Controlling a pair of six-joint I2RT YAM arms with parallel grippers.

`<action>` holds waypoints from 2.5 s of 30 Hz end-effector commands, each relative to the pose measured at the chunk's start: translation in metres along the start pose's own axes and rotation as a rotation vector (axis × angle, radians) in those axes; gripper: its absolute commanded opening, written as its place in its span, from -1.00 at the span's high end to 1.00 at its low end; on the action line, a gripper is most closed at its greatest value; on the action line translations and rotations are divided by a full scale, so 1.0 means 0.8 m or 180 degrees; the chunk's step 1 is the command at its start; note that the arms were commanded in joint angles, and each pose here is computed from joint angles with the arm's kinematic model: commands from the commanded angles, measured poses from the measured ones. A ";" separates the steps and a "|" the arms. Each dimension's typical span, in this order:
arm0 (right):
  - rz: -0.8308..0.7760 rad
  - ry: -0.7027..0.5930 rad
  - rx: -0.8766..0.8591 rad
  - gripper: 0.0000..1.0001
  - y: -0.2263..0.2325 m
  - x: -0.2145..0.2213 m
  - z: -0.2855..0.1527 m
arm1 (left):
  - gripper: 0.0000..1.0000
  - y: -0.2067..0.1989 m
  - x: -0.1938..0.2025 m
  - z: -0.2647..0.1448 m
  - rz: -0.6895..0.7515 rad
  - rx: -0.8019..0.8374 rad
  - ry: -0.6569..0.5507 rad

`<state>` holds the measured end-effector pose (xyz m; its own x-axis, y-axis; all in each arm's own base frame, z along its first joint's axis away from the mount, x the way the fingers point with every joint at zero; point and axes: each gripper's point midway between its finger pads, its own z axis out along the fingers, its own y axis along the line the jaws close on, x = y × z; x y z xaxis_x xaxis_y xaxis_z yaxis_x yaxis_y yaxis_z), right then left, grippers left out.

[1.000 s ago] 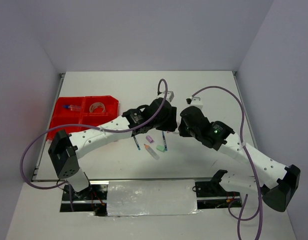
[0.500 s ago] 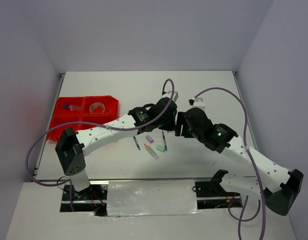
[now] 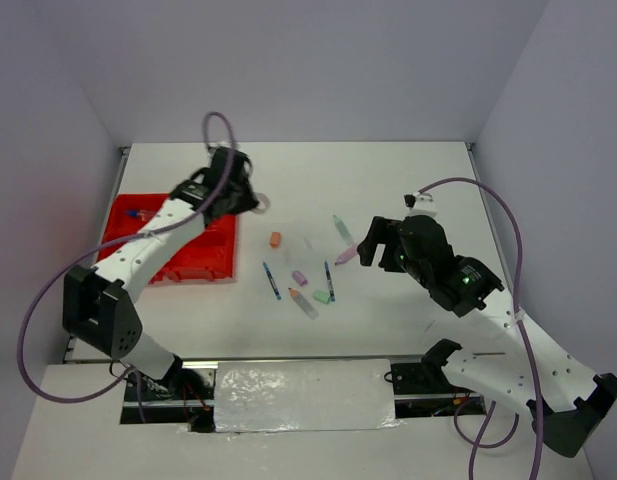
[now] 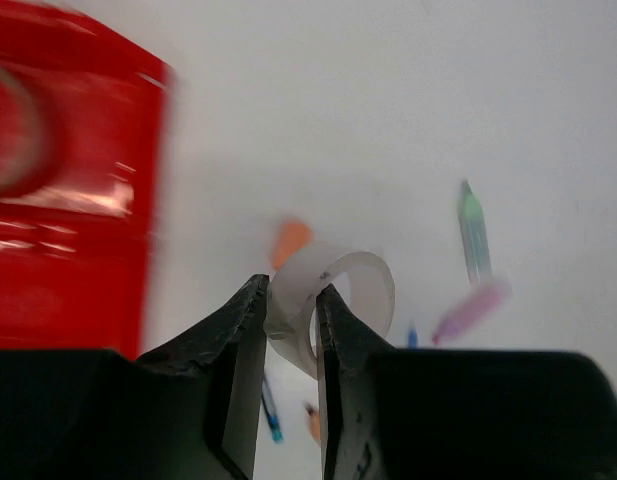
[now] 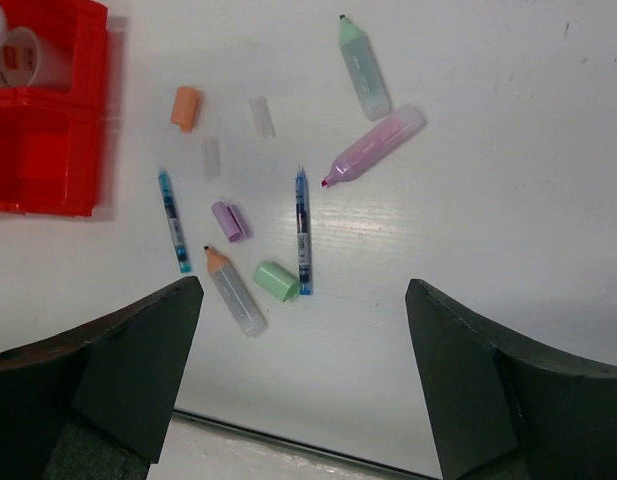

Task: Sort the stationery into containers
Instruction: Place the stationery in the storage box, then pick up the pen from the center of the board.

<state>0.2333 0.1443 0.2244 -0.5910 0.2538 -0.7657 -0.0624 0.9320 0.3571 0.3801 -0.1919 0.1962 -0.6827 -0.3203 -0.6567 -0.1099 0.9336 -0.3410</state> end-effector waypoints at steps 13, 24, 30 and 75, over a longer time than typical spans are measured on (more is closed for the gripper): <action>-0.0177 -0.0118 -0.0095 -0.82 0.003 -0.013 -0.005 | 1.00 0.262 -0.100 0.033 -0.1223 -0.0991 -0.0280; -0.0203 -0.0087 -0.0144 -0.82 0.005 -0.007 0.000 | 0.79 0.279 -0.076 0.071 -0.1230 -0.0957 -0.0082; -0.0193 -0.0088 -0.0186 -0.82 0.008 -0.007 -0.001 | 0.57 0.292 -0.067 0.078 -0.1271 -0.1018 -0.0033; -0.0884 0.0765 -0.0631 -0.69 0.030 0.085 0.046 | -0.99 0.285 -0.010 -0.218 -0.0654 -0.1268 -0.1256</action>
<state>0.2252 0.1730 0.1702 -0.7008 0.0109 -0.7133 -0.2689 0.9221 0.2783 0.2467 0.0344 0.2348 -0.4140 -0.4331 -0.8006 -0.4295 0.8684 -0.2477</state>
